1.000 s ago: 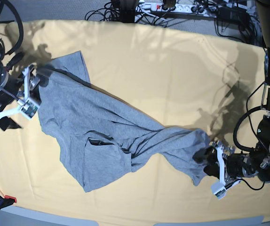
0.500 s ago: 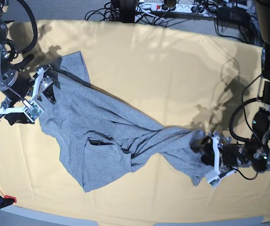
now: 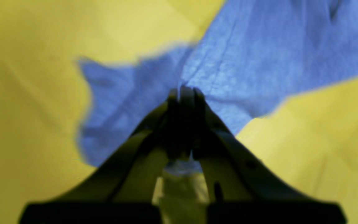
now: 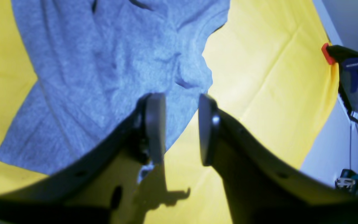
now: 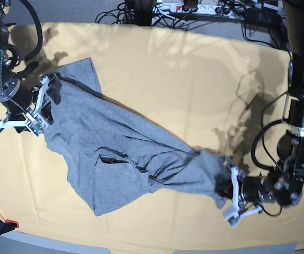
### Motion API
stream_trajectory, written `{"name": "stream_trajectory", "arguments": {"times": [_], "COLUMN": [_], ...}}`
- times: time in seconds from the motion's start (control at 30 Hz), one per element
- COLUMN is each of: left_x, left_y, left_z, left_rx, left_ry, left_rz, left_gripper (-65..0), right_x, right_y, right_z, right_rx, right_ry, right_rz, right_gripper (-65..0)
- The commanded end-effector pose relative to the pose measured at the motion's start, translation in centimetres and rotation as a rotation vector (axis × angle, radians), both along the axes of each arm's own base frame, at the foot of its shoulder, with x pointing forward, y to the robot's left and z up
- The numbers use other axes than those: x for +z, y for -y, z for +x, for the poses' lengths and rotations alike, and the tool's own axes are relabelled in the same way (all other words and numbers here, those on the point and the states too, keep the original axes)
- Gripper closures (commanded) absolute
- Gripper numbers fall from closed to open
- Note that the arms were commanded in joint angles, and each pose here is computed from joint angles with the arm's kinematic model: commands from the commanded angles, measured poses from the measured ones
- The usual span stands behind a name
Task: Layout the t-shirt on the table in an organized manner, then fold the t-shirt properly
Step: 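Pull the grasped shirt corner outward with the right gripper, then release the shirt end with the left gripper and lift away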
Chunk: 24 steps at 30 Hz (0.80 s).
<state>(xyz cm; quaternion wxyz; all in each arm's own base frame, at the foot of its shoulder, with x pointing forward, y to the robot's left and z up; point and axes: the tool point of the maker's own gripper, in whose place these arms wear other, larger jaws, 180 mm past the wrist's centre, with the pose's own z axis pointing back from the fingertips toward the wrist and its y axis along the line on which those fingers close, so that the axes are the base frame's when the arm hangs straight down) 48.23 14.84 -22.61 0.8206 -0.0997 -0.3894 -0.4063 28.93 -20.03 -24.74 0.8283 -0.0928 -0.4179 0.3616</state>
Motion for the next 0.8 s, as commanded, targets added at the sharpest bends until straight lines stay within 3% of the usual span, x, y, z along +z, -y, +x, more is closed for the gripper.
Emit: {"name": "stream_trajectory", "arguments": {"times": [0.0, 0.13, 0.3, 0.63, 0.67, 0.77], "left_x": [4.0, 7.4, 7.8, 7.8, 7.8, 7.7], "left_y": [0.1, 0.9, 1.8, -1.7, -2.2, -4.1], "left_z": [1.5, 2.8, 3.9, 10.2, 10.6, 11.3], "left_rx": [0.003, -0.014, -0.016, 0.408, 0.437, 0.511], "left_ry": [0.094, 0.203, 0.284, 0.490, 0.502, 0.494], "left_rz": [-0.030, -0.082, -0.050, -0.030, -0.029, -0.017], "left_gripper": [0.0, 0.0, 0.0, -0.2, -8.4, -40.7], "right_x": [1.0, 0.6, 0.3, -0.3, -0.4, -0.5], "right_y": [0.2, 0.2, 0.3, 0.0, 0.0, 0.0], "right_z": [0.4, 0.0, -0.1, -0.4, -0.5, -0.6], "right_rx": [0.005, 0.005, -0.006, -0.021, -0.020, -0.020], "right_ry": [0.036, 0.021, 0.007, -0.015, -0.018, -0.022], "right_rz": [-0.008, -0.005, -0.008, 0.006, 0.007, 0.006], "right_gripper": [-17.8, -17.9, -17.9, -17.9, -17.9, -17.9]}}
